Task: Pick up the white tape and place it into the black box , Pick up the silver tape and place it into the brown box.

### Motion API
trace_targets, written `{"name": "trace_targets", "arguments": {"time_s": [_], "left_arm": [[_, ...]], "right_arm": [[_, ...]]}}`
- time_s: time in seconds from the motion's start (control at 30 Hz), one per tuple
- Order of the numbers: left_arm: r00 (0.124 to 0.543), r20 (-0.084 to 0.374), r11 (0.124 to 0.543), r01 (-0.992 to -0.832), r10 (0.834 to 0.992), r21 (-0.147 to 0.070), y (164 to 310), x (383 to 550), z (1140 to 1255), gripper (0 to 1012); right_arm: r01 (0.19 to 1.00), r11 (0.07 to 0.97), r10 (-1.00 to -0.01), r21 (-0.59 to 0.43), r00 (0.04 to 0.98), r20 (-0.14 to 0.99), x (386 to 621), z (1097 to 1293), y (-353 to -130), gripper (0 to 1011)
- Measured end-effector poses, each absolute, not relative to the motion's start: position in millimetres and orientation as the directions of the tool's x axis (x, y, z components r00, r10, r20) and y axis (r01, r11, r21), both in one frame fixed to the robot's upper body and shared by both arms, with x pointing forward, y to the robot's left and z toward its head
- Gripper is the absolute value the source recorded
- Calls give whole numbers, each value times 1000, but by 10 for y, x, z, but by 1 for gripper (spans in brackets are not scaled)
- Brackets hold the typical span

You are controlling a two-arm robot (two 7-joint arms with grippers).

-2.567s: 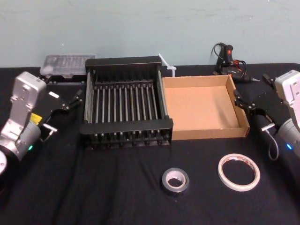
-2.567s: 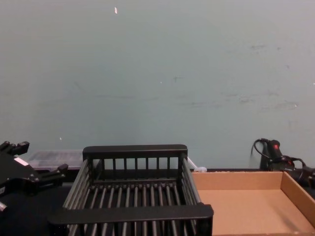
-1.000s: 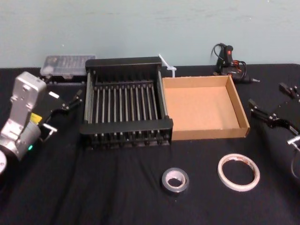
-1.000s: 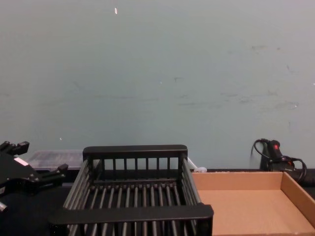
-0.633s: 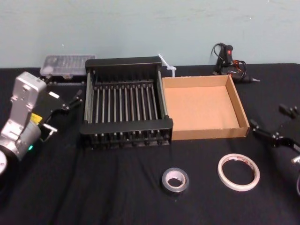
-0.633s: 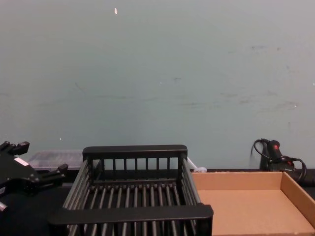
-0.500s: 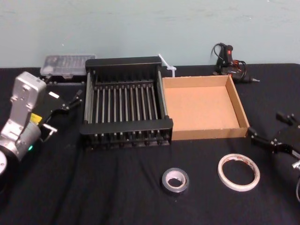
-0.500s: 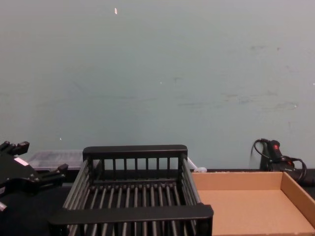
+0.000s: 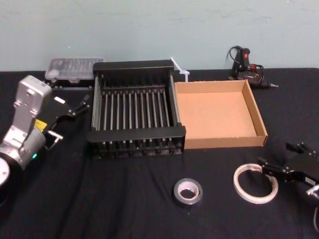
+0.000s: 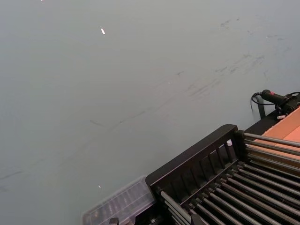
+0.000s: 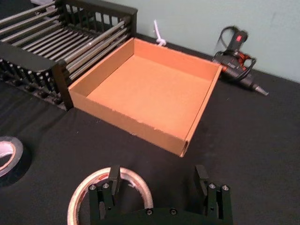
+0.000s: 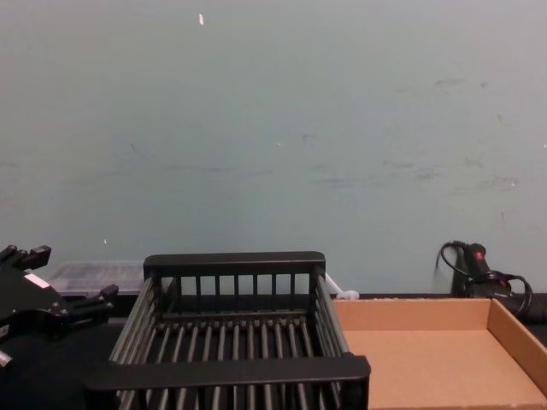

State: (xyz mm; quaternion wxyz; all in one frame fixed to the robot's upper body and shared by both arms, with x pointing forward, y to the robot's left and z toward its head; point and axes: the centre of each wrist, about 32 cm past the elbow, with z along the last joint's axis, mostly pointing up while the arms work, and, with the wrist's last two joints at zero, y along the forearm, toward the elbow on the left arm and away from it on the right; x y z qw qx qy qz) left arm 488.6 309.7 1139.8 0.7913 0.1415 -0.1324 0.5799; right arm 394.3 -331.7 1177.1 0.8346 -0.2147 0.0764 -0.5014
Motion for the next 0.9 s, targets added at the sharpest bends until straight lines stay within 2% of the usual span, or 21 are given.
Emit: {"name": "trace_targets", "arguments": {"time_s": [0.37,0.9], "left_arm": [[292,374,287,-955,880,70,3097,4886,11398,1001],[292,374,287,-955,880,70,3097,4886,11398,1001]], "right_arm": [[767,418,-871,-487,491,24,3994,11648,-3315,1002],[737,420,-860,-529,509,26,4042,11556,-3289,1002]]}}
